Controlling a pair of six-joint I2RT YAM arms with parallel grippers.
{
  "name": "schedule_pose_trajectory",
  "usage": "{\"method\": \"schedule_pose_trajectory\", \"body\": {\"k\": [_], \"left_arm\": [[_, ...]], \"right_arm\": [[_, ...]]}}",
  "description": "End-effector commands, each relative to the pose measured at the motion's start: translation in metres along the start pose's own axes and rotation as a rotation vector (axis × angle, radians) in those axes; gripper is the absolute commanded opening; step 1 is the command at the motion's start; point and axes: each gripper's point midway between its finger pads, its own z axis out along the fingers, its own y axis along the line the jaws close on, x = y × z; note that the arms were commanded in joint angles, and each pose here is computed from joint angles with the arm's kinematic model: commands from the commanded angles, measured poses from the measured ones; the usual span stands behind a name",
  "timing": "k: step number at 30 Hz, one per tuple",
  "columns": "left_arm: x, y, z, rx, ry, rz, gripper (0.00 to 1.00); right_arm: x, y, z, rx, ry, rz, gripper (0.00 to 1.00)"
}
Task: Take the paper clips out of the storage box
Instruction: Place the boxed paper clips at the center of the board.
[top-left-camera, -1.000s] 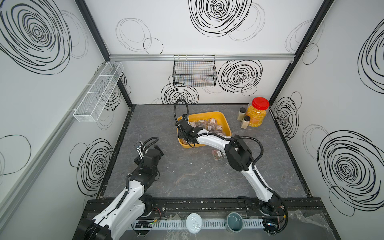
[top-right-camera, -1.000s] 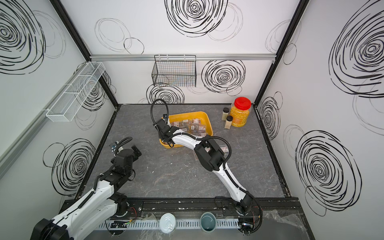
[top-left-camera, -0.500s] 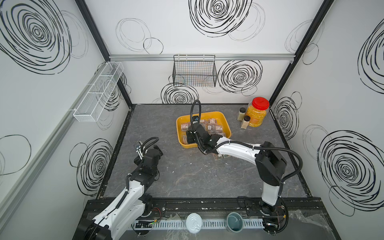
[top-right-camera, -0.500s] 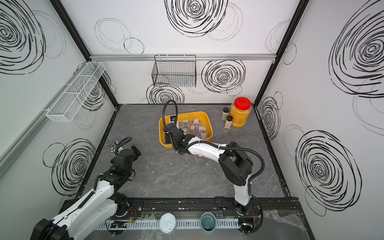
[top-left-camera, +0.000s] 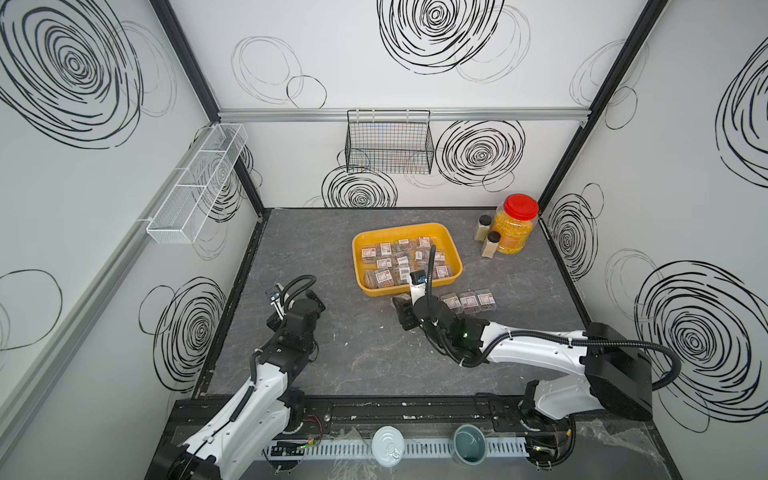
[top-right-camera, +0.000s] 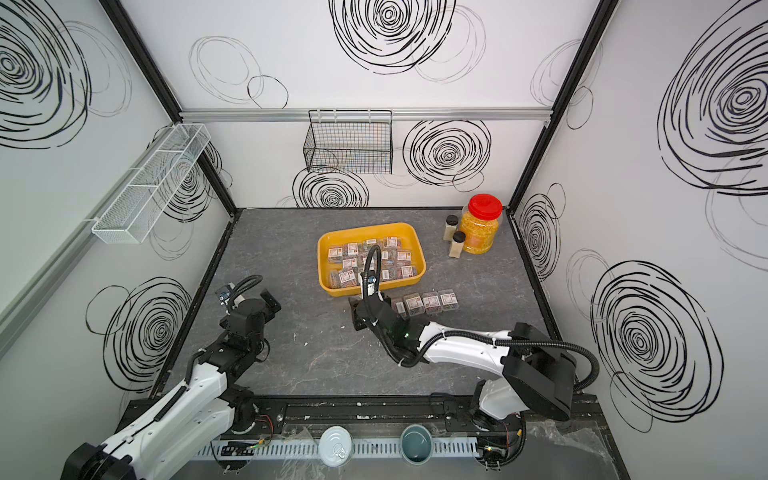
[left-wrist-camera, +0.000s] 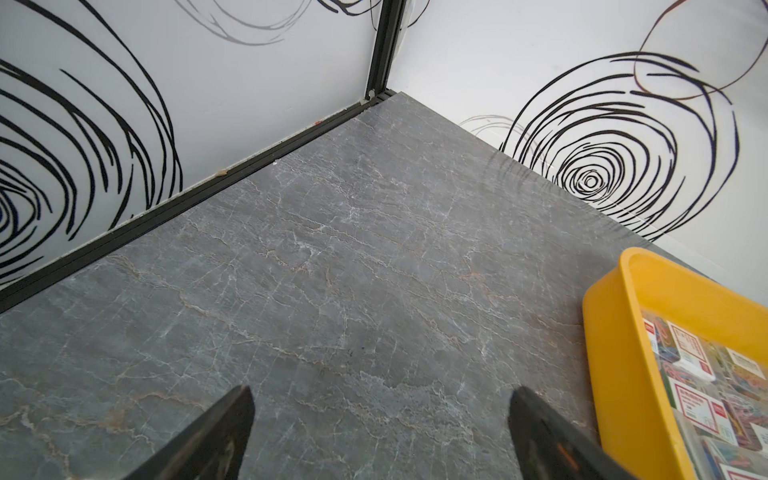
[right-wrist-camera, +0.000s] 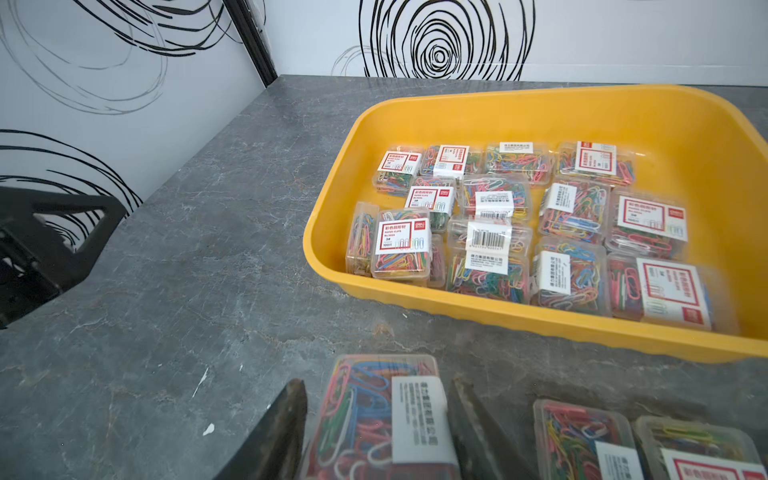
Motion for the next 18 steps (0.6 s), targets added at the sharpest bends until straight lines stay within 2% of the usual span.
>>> {"method": "schedule_pose_trajectory", "body": {"k": [1,9,18], "left_arm": [[-0.003,0.005,0.000,-0.014,-0.025,-0.027,0.99],[-0.003,0.005,0.000,-0.018,-0.023,-0.025,0.99],[-0.004,0.006,0.000,-0.026,-0.029,-0.026,0.99]], "right_arm": [[-0.002,-0.007,-0.004,0.029,-0.079,0.062,0.51],[0.035,-0.022,0.012,0.112,-0.017,0.075,0.49],[0.055,-0.036,0.023,0.197,-0.009,0.085,0.49]]}}
